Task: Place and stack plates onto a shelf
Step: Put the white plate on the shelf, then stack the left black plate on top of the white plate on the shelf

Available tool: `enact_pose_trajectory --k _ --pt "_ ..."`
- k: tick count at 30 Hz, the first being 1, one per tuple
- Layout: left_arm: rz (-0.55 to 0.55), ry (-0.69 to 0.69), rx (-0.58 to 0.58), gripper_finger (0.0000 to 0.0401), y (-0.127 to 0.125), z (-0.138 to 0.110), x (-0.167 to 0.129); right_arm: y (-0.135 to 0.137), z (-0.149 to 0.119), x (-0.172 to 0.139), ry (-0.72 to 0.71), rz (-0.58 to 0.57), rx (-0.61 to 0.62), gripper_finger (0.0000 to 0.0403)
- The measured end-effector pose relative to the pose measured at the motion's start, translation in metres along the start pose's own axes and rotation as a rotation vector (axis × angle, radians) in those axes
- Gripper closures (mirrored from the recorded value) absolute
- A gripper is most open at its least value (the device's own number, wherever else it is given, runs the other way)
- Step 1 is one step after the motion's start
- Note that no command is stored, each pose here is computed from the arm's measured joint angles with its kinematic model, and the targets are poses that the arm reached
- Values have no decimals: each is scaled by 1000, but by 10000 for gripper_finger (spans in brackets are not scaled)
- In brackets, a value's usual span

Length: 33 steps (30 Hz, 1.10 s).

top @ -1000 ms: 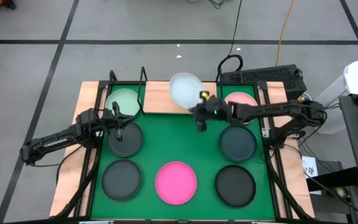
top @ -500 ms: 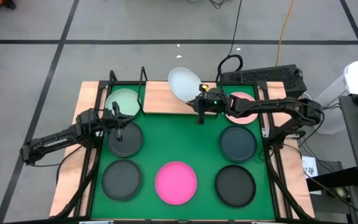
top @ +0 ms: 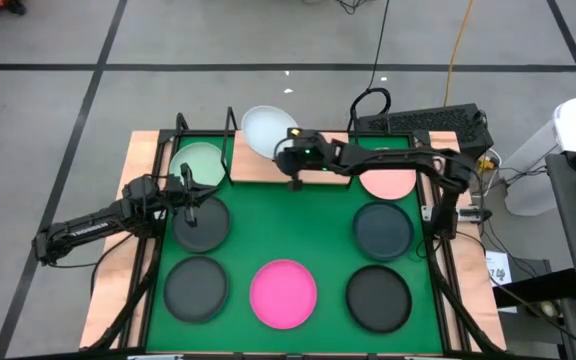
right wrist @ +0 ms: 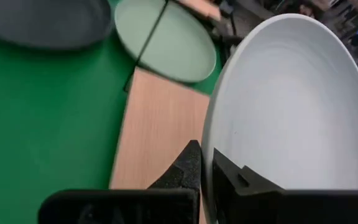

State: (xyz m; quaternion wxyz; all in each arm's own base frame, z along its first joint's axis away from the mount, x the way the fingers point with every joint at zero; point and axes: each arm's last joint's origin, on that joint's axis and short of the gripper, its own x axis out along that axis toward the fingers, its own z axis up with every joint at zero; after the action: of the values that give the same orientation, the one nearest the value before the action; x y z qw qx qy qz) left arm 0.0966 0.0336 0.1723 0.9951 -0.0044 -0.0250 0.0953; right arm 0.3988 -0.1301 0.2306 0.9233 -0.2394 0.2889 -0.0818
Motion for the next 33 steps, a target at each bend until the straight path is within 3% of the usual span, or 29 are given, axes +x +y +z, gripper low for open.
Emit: enact_pose_trajectory --k 15,33 --pt "0 0 0 391 0 0 0 26 -38 57 37 21 -4 400" --pt "0 0 0 391 0 0 0 36 -37 61 31 37 -16 336"
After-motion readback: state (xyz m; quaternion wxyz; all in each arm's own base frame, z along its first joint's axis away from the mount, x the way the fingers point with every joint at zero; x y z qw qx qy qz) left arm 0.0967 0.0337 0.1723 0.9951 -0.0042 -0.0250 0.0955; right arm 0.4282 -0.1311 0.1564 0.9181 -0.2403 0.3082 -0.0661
